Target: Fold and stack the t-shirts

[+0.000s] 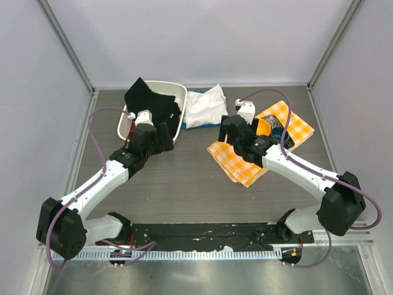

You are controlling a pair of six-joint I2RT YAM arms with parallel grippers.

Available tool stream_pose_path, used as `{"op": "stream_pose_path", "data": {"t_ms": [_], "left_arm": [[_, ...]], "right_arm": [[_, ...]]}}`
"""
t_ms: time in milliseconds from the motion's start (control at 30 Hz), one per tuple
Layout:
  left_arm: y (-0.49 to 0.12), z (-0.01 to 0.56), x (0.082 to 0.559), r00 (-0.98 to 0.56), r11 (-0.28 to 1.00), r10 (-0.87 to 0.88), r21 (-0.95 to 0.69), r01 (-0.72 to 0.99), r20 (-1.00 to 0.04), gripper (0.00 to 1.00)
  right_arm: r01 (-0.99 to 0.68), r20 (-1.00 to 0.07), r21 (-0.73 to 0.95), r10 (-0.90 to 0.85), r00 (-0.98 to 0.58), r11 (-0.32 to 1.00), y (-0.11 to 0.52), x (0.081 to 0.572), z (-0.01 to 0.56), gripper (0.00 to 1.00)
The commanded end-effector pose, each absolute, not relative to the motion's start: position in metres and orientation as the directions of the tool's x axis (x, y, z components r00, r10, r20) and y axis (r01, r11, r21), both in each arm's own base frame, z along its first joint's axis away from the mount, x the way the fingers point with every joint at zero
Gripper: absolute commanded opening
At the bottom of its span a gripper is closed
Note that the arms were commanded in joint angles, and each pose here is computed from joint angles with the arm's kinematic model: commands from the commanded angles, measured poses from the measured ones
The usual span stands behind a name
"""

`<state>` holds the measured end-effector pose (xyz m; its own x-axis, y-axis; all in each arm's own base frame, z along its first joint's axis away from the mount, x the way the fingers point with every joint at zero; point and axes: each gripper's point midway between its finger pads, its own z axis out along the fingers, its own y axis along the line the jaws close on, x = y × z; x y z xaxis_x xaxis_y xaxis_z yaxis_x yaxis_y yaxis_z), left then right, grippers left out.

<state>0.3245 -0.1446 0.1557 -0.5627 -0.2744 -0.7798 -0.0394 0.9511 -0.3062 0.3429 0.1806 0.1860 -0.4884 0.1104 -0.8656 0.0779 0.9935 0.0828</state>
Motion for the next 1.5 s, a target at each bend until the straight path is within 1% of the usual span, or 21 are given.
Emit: {"op": "stream_pose_path", "data": {"t_ms": [0,167,267,333,400,633,700,733,767,800,833,900,933,1067,1333,1367,1433,1467], "left_arm": [[-0.156,0.173,0.336,-0.519,0.937,-0.3,-0.35,-0.001,-0.801,1.0],[-0.171,0.17,0.34,-0.527,0.922,-0.308,-0.384,0.038,-0.792,1.0],[-0.179,0.166,0.349,-0.535,0.927,-0.29,-0.371,0.048,-0.793,1.0],[-0.176,0.155,0.356,-0.549,0.951,-0.232,-0.306,0.045,-0.803,1.0],[-0.175,0.161,0.365,-0.53,0.963,-0.199,-0.266,0.052,-0.824,1.0],[-0.195,0.165,0.404,-0.517,0.975,-0.094,-0.182,0.123,-0.851,1.0],[-0.202,0.151,0.414,-0.538,0.977,-0.06,-0.16,0.142,-0.841,1.0],[-0.207,0.159,0.423,-0.521,0.975,-0.049,-0.154,0.159,-0.852,1.0],[-0.21,0.158,0.427,-0.526,0.975,-0.038,-0.147,0.166,-0.85,1.0],[-0.213,0.144,0.431,-0.548,0.977,-0.017,-0.13,0.169,-0.837,1.0],[-0.215,0.149,0.438,-0.54,0.977,-0.016,-0.128,0.17,-0.842,1.0],[-0.217,0.136,0.443,-0.556,0.978,0.021,-0.097,0.183,-0.831,1.0],[-0.22,0.139,0.448,-0.55,0.978,0.024,-0.094,0.186,-0.835,1.0],[-0.211,0.129,0.461,-0.562,0.985,0.106,0.01,0.171,-0.82,1.0],[-0.211,0.091,0.461,-0.64,0.986,0.138,0.042,0.163,-0.756,1.0],[-0.209,0.087,0.46,-0.649,0.986,0.143,0.049,0.161,-0.747,0.97],[-0.204,0.08,0.457,-0.664,0.985,0.16,0.075,0.154,-0.73,0.95],[-0.201,0.077,0.457,-0.67,0.985,0.162,0.082,0.15,-0.725,0.93]], "right_arm": [[0.104,-0.889,0.077,0.116,-0.443,0.992,0.185,0.356,0.204,0.84],[0.114,-0.885,0.089,0.131,-0.447,0.989,0.186,0.357,0.199,0.84],[0.115,-0.879,0.089,0.133,-0.458,0.989,0.189,0.357,0.195,0.84],[0.118,-0.874,0.087,0.132,-0.467,0.989,0.188,0.355,0.191,0.84],[0.118,-0.873,0.088,0.134,-0.469,0.989,0.187,0.355,0.188,0.84],[0.102,-0.864,0.064,0.106,-0.492,0.993,0.186,0.349,0.174,0.84],[0.098,-0.863,0.06,0.101,-0.494,0.993,0.185,0.348,0.173,0.84],[0.1,-0.864,0.057,0.099,-0.493,0.993,0.185,0.348,0.173,0.84],[0.098,-0.865,0.056,0.097,-0.492,0.994,0.185,0.349,0.173,0.84],[0.096,-0.865,0.056,0.097,-0.492,0.994,0.185,0.349,0.173,0.84],[0.094,-0.864,0.056,0.096,-0.495,0.994,0.185,0.348,0.172,0.84],[0.092,-0.864,0.056,0.094,-0.495,0.994,0.185,0.348,0.172,0.84],[0.092,-0.862,0.054,0.093,-0.499,0.994,0.185,0.347,0.17,0.84],[0.091,-0.856,0.058,0.097,-0.508,0.994,0.183,0.344,0.166,0.84],[0.108,-0.854,0.047,0.096,-0.511,0.993,0.18,0.342,0.159,0.84],[0.11,-0.853,0.047,0.097,-0.513,0.993,0.179,0.341,0.157,0.84],[0.109,-0.851,0.053,0.102,-0.516,0.993,0.18,0.34,0.156,0.84],[0.107,-0.849,0.056,0.104,-0.517,0.993,0.18,0.34,0.156,0.84]]}}
